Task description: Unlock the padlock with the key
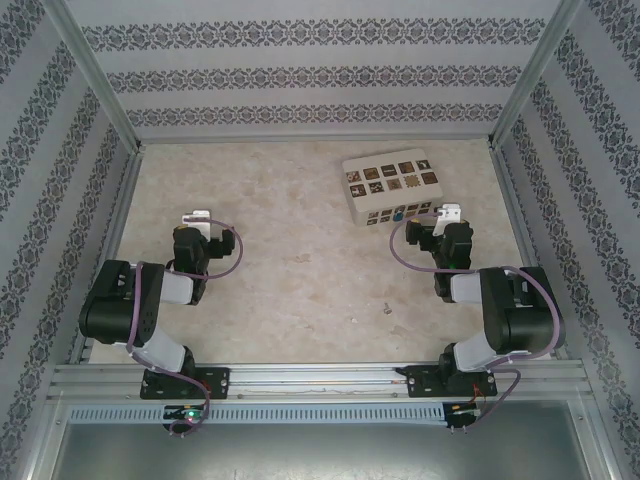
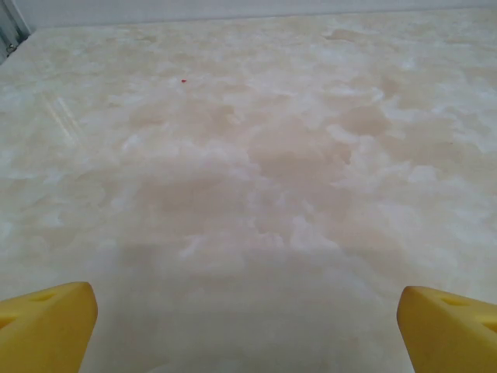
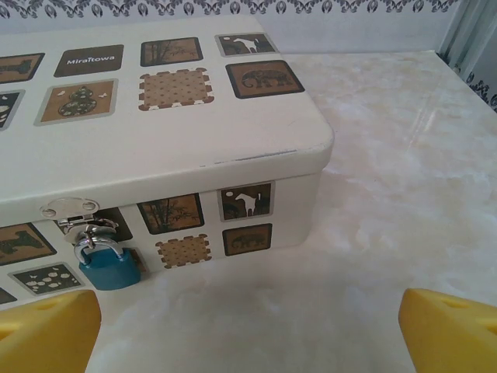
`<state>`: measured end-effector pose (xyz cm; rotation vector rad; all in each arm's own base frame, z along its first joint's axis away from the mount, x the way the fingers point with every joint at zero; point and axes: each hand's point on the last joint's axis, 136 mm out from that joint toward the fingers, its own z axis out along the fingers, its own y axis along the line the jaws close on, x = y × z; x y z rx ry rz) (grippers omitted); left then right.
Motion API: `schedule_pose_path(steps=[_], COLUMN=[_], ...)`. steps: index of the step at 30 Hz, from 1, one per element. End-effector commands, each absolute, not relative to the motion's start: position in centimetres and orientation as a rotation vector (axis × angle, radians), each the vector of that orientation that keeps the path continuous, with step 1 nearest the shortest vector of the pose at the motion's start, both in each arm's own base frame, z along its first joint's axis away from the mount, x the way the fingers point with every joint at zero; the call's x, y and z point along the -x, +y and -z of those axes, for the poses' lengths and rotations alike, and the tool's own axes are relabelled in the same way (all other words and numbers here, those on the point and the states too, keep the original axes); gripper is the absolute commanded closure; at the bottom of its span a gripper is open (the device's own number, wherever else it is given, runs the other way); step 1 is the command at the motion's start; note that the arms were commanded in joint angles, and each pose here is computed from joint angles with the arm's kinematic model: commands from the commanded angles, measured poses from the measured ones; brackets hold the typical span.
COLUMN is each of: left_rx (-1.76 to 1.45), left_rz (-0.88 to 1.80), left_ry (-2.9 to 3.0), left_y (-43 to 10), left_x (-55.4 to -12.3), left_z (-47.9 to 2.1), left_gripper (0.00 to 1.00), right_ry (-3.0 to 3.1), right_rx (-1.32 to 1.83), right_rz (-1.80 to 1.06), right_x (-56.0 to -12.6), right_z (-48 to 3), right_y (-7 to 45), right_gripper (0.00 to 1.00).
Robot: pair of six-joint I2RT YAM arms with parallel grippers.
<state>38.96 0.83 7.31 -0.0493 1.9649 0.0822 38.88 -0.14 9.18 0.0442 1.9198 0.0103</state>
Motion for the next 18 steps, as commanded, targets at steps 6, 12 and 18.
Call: schedule_pose_path(steps=[6,12,18], left_rx=[0.032,0.092,0.098], left_rz=[-0.083,-0.118,-0.124], left_ry=[1.9,1.897,1.893], left_y=[0.9,1.9,2.0], left_x=[-40.0,-39.9,-39.9], left_z=[-8.9,-8.9,-9.0], left_gripper=[0.01,0.01,0.01], right_ry=[1.865,1.866,1.865], right_rx=[-0.037,-0.04,-0.038], right_rz=[-0.002,-0.005,-0.008], right_x=[-39.9,-39.9,-39.9], right_z=[-10.6,-10.6,-10.6], right_y=[0.1,0.0,0.0], right_gripper=[0.02,0.02,0.02])
